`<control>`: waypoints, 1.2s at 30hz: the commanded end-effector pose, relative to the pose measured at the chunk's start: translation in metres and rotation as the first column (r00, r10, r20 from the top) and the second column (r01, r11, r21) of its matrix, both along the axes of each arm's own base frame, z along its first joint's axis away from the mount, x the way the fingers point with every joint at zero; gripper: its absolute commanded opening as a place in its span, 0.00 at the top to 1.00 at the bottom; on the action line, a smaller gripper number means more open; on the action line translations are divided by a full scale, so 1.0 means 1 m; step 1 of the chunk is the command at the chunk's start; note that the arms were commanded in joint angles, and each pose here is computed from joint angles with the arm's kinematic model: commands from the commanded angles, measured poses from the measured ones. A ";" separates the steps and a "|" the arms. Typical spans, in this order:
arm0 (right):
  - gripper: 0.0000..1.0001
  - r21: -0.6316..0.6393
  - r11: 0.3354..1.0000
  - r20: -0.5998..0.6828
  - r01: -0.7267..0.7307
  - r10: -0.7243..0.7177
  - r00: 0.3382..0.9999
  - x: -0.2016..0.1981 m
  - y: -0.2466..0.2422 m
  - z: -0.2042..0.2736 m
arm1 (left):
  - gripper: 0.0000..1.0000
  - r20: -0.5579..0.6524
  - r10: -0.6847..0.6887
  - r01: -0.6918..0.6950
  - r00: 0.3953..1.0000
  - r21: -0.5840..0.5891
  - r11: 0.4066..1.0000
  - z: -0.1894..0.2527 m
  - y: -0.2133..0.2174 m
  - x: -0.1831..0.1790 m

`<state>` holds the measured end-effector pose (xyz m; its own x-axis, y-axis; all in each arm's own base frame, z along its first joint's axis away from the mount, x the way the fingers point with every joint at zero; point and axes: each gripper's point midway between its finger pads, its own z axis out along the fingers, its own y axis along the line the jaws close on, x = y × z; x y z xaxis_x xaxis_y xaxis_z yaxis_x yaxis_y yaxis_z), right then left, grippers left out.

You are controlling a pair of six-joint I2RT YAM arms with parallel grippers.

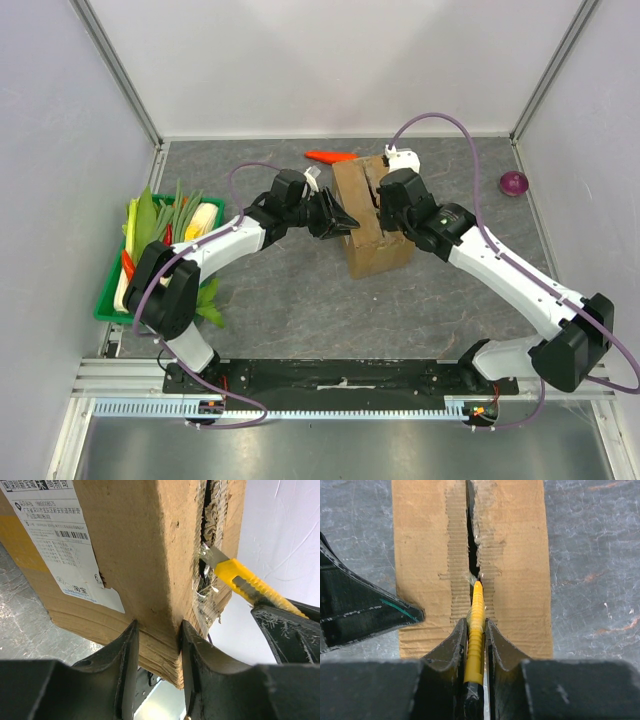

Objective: Unpack the express box

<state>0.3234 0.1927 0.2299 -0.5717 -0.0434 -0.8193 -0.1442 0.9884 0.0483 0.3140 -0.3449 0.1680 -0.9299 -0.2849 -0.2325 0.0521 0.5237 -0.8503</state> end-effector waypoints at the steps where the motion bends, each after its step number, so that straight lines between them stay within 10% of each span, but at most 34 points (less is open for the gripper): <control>1: 1.00 0.022 0.999 -0.028 0.035 -0.034 0.999 -0.013 -0.010 0.011 | 0.60 -0.007 -0.028 0.028 1.000 0.002 1.000 0.001 -0.004 -0.010; 36: 1.00 0.178 0.983 -0.268 -0.052 0.100 0.958 -0.106 -0.014 0.021 | 0.61 -0.008 0.032 -0.032 0.999 -0.019 0.999 0.005 -0.013 0.003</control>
